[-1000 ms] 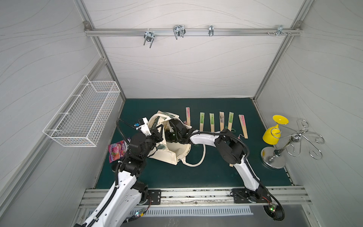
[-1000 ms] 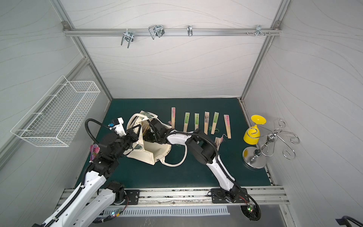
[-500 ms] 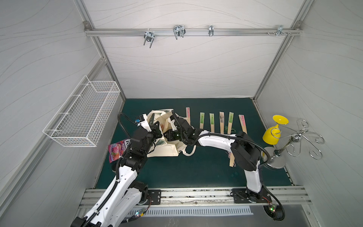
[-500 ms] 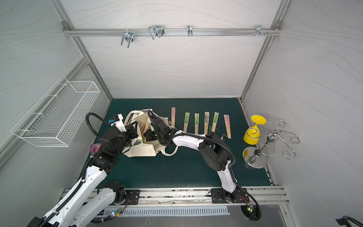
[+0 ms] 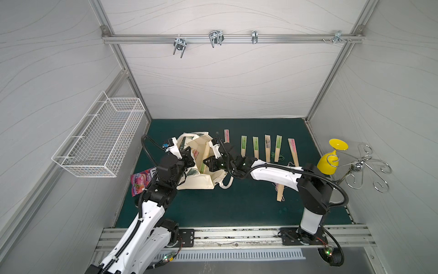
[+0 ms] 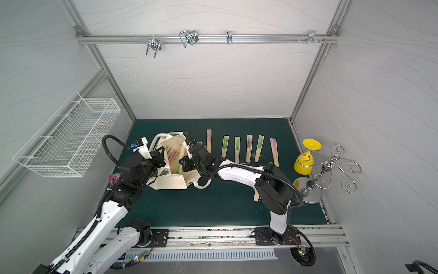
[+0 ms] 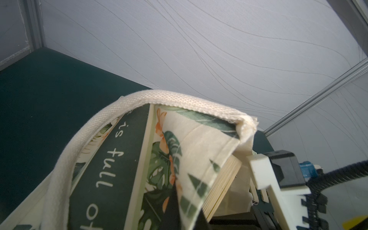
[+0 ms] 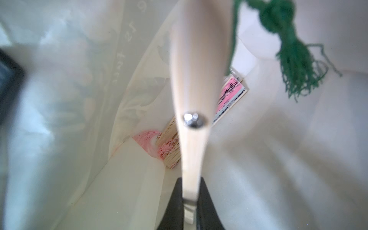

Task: Take out the folding fans from the tote bags
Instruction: Pick up the folding fan from the canvas bag.

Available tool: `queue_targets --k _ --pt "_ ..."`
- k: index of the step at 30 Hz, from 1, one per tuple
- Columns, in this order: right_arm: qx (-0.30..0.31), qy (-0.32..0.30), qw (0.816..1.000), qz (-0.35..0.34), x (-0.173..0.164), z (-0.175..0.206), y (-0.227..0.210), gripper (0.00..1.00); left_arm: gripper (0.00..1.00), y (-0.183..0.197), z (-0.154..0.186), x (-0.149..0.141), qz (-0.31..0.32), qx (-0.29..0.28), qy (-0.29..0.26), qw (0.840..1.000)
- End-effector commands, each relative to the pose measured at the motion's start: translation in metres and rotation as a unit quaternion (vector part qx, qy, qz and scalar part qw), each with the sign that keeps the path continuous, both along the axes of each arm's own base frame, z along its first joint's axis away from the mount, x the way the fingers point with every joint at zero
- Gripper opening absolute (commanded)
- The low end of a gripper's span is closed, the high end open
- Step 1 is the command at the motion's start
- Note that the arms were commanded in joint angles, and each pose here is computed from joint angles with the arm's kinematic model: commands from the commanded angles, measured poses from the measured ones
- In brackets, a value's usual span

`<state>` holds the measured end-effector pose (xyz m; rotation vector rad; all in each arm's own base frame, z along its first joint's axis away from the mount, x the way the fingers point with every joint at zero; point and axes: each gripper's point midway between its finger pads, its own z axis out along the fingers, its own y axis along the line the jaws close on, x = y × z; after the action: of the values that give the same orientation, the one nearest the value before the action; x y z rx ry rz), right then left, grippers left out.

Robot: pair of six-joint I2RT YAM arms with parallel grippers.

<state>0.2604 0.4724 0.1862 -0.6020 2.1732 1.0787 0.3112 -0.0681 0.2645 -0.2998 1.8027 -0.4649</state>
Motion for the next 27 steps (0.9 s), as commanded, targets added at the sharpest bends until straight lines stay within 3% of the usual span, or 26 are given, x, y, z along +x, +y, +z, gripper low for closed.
queue_targets --k 1,27 --pt "0.002 -0.021 1.0 0.01 -0.004 0.016 -0.007 0.0 0.0 0.005 0.025 0.003 0.014 -0.004 -0.028 1.0" --pt "0.067 -0.119 0.991 0.013 -0.02 0.119 -0.057 0.0 0.0 0.009 0.016 0.007 0.028 -0.004 -0.015 0.999"
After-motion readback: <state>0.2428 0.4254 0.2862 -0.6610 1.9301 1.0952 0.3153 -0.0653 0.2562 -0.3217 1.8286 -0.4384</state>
